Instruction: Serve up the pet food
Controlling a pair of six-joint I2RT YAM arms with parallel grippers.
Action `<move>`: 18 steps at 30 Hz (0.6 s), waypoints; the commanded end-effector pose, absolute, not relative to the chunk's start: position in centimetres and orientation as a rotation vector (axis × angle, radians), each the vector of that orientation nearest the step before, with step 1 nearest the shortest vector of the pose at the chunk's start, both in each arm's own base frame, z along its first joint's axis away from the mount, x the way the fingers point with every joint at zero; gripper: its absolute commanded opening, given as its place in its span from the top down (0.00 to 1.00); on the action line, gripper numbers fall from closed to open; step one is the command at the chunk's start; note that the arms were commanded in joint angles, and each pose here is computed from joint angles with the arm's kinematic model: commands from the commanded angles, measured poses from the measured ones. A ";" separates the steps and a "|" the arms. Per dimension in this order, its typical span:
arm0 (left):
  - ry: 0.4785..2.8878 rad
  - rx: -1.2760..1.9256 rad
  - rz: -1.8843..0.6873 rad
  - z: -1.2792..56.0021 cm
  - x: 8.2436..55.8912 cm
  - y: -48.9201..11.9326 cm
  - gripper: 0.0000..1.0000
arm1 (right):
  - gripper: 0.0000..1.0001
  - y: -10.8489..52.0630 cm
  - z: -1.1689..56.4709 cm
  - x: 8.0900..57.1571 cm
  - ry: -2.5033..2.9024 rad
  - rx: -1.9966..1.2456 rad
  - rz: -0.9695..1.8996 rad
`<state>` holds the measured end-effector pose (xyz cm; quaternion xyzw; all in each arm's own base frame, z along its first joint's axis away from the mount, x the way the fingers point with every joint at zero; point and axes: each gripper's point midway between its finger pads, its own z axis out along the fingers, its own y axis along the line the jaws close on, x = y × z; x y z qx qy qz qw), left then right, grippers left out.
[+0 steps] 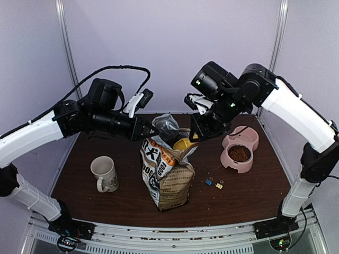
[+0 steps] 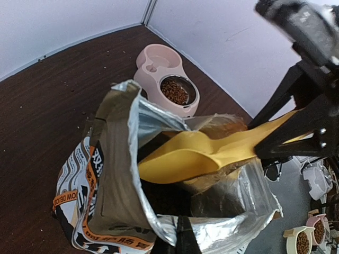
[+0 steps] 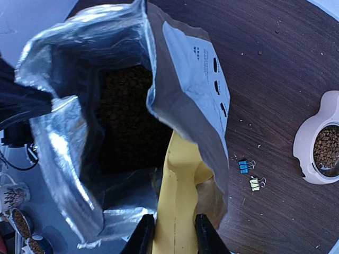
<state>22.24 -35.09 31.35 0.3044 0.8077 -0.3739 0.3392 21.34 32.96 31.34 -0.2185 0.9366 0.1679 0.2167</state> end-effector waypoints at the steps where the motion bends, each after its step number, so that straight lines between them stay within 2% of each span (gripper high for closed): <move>1: 1.857 0.811 -1.042 37.5 22.6 -36.8 1.00 | 0.93 31.2 28.0 22.9 2.661 -0.564 0.174; 5: 1.887 0.802 -1.013 36.4 23.2 -37.1 1.00 | 0.94 33.7 23.1 24.4 2.718 -0.555 0.097; 9: 1.908 0.792 -0.995 35.6 23.7 -37.2 1.00 | 0.95 37.5 19.4 24.2 2.776 -0.576 0.260; 14: 1.923 0.768 -0.979 35.1 23.9 -36.9 1.00 | 0.95 41.9 20.6 23.0 2.765 -0.557 0.675; 18: 1.919 0.739 -0.967 35.2 24.0 -36.4 1.00 | 0.95 43.0 22.7 22.2 2.737 -0.540 0.924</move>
